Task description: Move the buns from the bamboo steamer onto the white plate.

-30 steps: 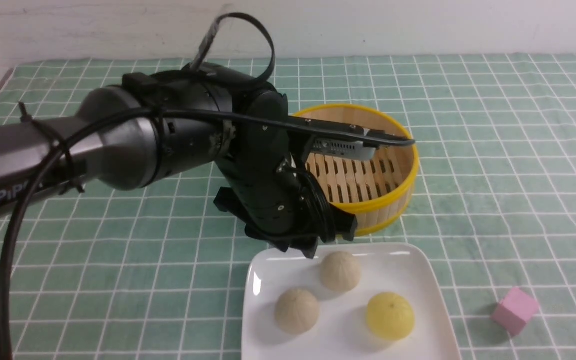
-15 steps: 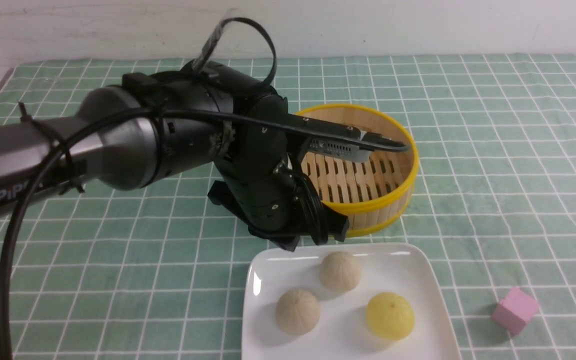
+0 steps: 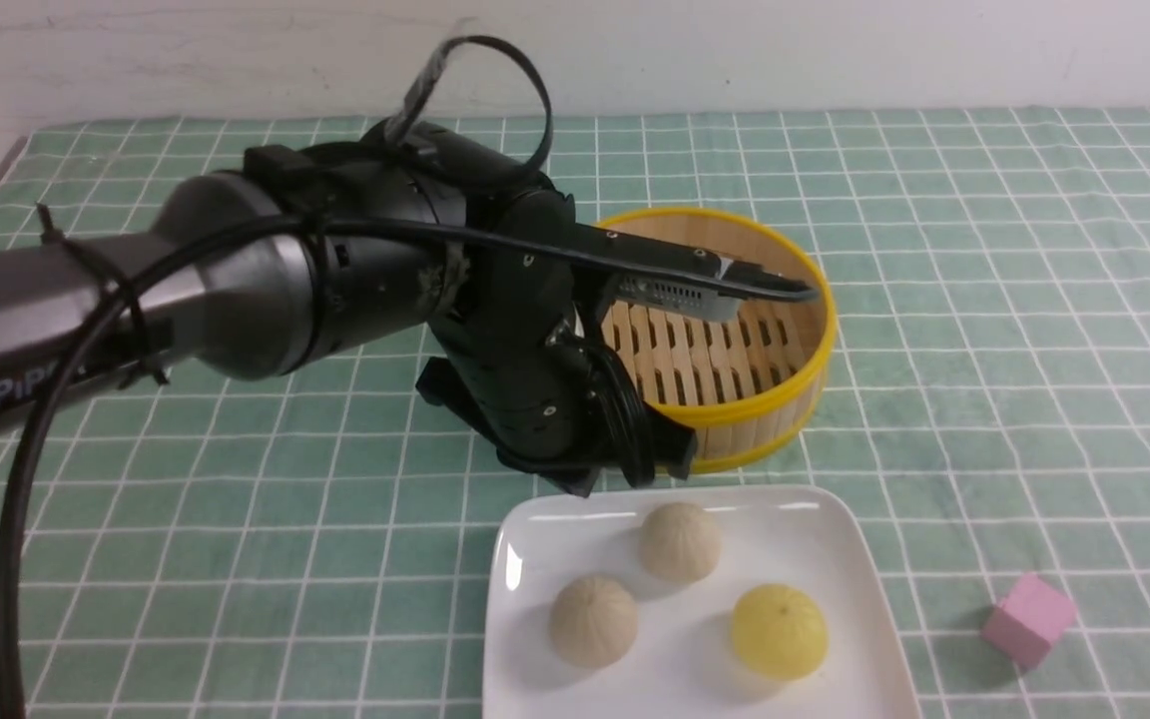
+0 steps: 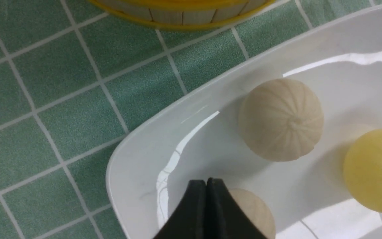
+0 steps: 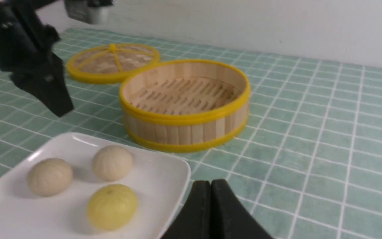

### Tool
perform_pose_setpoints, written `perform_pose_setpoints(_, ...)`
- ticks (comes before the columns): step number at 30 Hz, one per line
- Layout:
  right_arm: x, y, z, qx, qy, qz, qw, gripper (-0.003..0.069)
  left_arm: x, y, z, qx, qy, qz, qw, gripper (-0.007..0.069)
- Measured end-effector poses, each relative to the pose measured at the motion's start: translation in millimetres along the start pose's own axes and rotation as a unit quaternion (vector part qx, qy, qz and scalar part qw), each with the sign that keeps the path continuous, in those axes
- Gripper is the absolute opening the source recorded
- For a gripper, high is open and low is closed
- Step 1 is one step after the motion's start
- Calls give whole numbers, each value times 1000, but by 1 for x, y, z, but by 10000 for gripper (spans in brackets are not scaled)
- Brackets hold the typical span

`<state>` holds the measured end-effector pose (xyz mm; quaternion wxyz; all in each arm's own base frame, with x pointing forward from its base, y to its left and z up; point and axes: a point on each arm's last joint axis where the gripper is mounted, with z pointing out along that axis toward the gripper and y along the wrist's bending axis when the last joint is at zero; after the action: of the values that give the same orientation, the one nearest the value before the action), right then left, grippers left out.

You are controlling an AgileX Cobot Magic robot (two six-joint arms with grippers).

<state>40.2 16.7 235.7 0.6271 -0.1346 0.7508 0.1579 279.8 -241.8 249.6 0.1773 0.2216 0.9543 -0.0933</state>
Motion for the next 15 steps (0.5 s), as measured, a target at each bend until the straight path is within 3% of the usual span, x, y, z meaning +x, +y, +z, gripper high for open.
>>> perform_pose_setpoints(6,45,-14,12,109,59,23,992,5,-1,1,-7,-1,-10,3,1000,1)
perform_pose_setpoints(15,58,-23,14,189,61,43,979,13,1,9,-62,-29,-71,34,996,6)
